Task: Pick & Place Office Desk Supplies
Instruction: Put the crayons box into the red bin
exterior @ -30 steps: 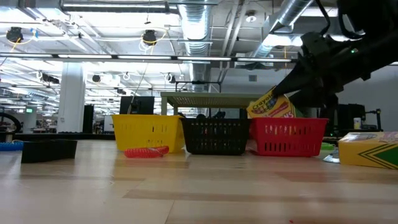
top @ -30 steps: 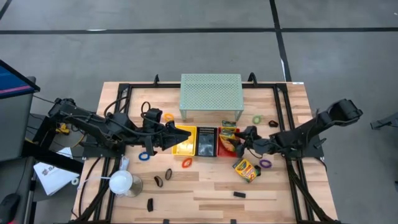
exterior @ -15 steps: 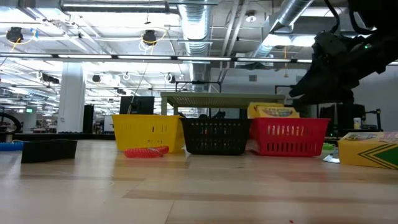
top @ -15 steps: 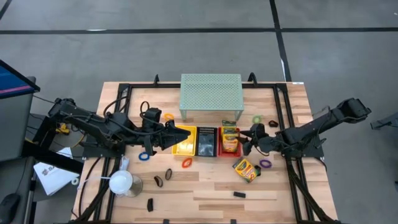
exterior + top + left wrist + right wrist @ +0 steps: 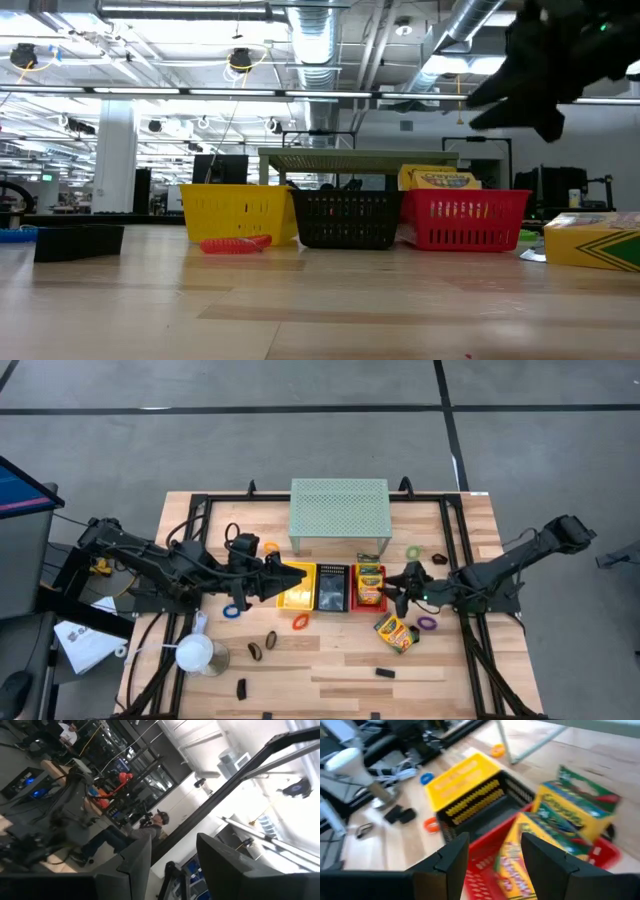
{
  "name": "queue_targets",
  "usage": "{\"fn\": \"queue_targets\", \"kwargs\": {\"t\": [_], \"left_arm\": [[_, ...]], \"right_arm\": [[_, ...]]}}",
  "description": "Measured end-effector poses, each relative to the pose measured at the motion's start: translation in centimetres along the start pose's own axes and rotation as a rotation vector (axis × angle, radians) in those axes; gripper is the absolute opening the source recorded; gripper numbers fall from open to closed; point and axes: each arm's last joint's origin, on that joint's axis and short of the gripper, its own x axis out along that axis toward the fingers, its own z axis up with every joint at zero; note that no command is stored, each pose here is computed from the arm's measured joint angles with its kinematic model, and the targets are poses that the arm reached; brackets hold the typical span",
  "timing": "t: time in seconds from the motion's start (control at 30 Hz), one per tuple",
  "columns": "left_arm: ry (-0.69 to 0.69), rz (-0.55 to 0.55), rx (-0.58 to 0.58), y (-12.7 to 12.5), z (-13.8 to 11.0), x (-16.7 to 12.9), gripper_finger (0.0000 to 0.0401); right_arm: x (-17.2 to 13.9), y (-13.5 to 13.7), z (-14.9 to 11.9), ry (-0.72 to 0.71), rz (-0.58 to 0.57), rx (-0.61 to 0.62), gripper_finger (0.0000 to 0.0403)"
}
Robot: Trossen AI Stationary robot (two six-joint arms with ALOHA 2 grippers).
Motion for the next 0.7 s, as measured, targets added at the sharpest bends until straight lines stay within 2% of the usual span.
{"fn": "queue_targets", "kwargs": {"t": [0.13,0.4,0.7], "left_arm": [[0.045,0.044,0.021,0.4,-0.4,0.0,0.0154],[0.065,0.085,0.041,1.0,-1.1,0.3,0.0154],[0.123,0.115,0.062,1.6,-2.8,1.0,0.0154]], "right_arm": [[-0.2,0.3,0.2,0.026,-0.018,-0.025,0.0178],[-0.4,-0.4,2.1,0.095,-0.182,-0.183,0.0170],[0.0,-1.6,2.2,0.211,-0.183,-0.285,0.0129]]}}
